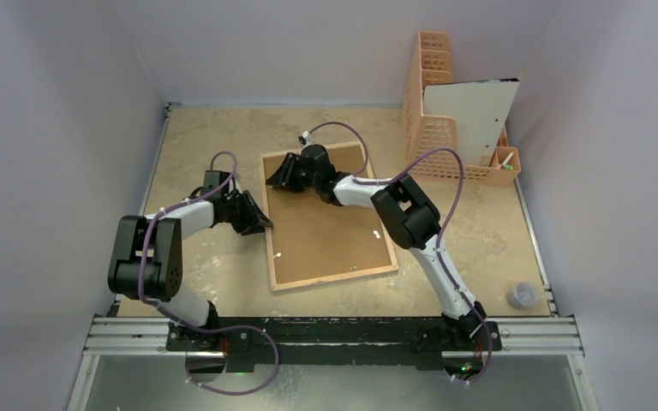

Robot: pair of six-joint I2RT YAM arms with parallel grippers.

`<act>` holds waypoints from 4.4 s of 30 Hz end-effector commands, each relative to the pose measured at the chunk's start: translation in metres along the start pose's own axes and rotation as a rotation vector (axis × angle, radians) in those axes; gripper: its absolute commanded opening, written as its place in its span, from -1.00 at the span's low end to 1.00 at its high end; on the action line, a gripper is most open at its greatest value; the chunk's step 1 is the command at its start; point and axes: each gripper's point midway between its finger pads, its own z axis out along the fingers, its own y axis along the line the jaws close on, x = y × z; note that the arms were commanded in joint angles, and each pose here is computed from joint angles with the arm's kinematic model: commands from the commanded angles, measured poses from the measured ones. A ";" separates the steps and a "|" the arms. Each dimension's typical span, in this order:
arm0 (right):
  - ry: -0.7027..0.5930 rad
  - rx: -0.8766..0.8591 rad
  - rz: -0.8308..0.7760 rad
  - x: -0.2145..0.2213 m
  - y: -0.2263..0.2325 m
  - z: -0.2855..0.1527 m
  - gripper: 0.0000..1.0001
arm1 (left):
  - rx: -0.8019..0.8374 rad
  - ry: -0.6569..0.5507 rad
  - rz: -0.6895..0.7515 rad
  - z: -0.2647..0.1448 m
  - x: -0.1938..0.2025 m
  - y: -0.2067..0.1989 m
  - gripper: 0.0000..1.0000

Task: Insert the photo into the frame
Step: Install the photo frame at the center of the board.

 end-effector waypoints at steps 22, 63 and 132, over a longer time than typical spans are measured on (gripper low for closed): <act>-0.008 -0.050 0.011 0.006 -0.004 0.019 -0.24 | -0.080 0.061 -0.011 0.008 0.017 0.020 -0.61; 0.158 -0.125 -0.049 0.139 0.054 -0.155 -0.14 | -0.013 0.028 0.035 -0.008 0.017 0.005 -0.50; 0.189 -0.067 -0.267 0.178 0.040 -0.106 0.05 | -0.039 0.027 0.038 -0.010 0.016 0.007 -0.58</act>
